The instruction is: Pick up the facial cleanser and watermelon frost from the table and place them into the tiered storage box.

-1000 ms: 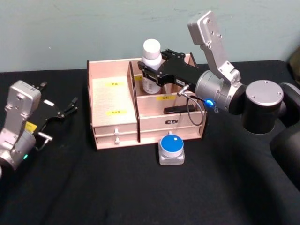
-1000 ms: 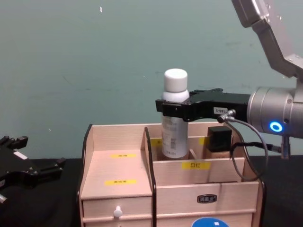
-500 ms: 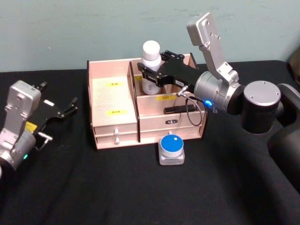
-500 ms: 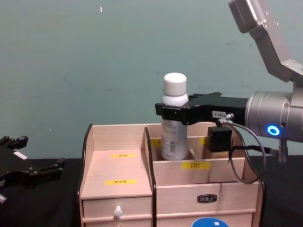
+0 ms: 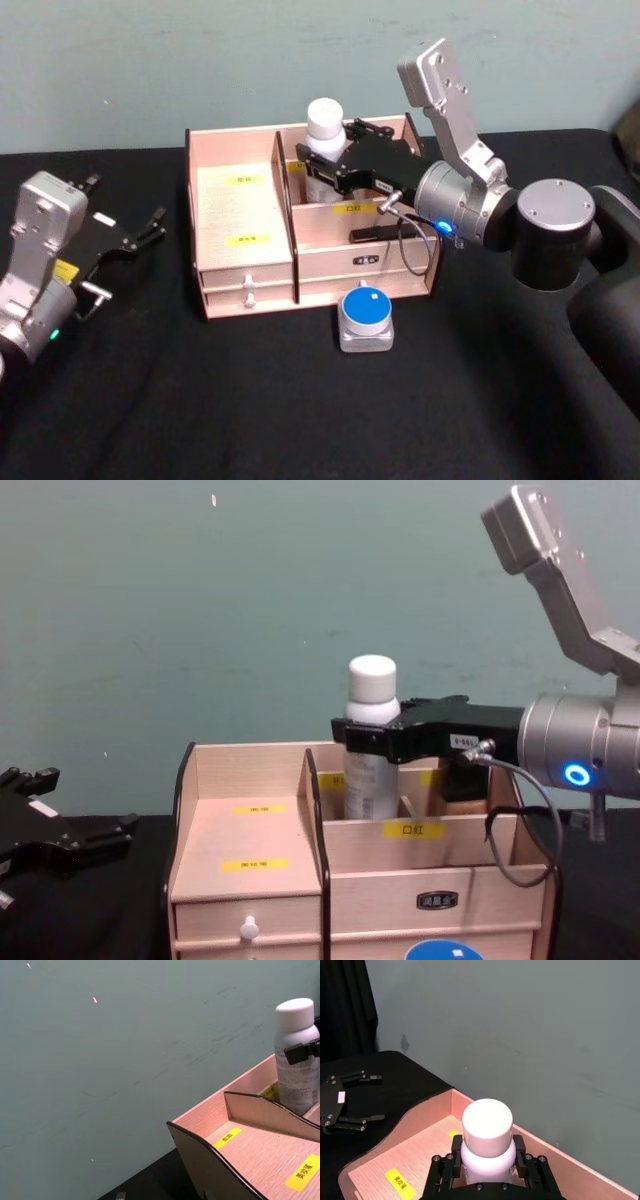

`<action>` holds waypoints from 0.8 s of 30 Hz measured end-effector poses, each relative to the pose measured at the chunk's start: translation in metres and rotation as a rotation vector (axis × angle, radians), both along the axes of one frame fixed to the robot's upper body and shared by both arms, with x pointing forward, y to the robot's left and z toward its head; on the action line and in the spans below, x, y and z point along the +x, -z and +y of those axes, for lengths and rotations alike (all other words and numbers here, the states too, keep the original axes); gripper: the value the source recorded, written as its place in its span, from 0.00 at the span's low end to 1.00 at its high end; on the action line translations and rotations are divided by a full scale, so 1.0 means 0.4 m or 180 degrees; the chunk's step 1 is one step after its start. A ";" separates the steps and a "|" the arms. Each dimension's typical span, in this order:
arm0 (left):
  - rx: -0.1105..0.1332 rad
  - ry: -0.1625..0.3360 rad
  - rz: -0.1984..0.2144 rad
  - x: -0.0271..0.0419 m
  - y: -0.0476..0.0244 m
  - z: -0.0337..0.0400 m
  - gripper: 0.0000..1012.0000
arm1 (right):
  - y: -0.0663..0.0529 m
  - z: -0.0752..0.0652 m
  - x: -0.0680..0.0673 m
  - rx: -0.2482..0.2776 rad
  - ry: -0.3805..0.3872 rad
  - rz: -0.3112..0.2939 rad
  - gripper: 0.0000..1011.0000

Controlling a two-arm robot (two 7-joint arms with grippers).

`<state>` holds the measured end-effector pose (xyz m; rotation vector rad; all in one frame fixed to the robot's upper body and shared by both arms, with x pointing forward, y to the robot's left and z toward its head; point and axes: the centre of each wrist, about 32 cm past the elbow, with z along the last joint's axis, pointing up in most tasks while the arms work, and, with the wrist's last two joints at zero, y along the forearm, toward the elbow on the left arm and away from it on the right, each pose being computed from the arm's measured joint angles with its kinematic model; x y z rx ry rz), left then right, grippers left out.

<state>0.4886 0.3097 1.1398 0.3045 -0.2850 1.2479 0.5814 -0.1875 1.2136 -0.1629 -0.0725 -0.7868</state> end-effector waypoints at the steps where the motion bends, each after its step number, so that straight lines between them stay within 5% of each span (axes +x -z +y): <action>1: 0.0000 0.0000 0.0000 0.000 0.000 0.000 1.00 | 0.003 -0.001 0.001 -0.0002 0.0002 0.0013 0.60; 24: 0.0000 0.0000 0.0000 0.000 0.000 0.000 1.00 | 0.044 -0.001 0.017 -0.0075 0.0028 0.0189 0.60</action>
